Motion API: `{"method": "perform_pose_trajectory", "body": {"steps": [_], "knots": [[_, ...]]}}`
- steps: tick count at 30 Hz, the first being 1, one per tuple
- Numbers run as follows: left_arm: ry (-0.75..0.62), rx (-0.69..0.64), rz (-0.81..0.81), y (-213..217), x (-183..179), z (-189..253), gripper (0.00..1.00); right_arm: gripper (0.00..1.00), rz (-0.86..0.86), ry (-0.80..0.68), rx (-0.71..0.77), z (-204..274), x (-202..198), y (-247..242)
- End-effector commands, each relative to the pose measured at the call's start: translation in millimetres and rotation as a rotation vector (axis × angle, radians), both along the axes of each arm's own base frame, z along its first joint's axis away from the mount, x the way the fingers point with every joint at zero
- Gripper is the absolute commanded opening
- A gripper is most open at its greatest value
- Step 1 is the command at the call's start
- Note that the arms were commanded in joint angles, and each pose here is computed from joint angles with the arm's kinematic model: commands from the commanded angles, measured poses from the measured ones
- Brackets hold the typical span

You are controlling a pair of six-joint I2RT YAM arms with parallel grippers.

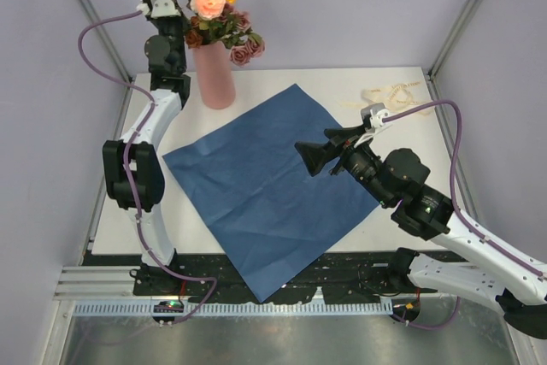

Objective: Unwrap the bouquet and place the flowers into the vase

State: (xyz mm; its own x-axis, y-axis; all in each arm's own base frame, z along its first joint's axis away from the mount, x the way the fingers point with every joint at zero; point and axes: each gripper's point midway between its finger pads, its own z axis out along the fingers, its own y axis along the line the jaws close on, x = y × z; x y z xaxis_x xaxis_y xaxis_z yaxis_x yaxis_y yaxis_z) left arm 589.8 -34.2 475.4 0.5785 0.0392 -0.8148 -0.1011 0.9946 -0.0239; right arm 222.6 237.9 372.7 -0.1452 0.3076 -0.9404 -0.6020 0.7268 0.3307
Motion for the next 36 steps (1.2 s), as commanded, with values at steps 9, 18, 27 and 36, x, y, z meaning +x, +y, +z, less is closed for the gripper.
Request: {"method": "perform_pose_trajectory", "body": {"steps": [9,18,27,36], "knots": [[0.001,-0.044,-0.162,-18.3,-27.8,35.8,0.00,0.95,0.017,-0.050,0.071,28.8,-0.1,1.8],[0.006,0.005,-0.124,-15.2,-26.6,33.9,0.00,0.95,0.022,-0.046,0.068,26.0,1.1,3.2],[0.019,0.048,-0.098,-15.4,-12.6,26.6,0.00,0.95,0.028,-0.042,0.071,24.9,2.3,3.9],[0.026,0.061,-0.102,-19.6,4.9,25.8,0.00,0.95,0.028,-0.037,0.072,22.7,3.9,3.9]]}}
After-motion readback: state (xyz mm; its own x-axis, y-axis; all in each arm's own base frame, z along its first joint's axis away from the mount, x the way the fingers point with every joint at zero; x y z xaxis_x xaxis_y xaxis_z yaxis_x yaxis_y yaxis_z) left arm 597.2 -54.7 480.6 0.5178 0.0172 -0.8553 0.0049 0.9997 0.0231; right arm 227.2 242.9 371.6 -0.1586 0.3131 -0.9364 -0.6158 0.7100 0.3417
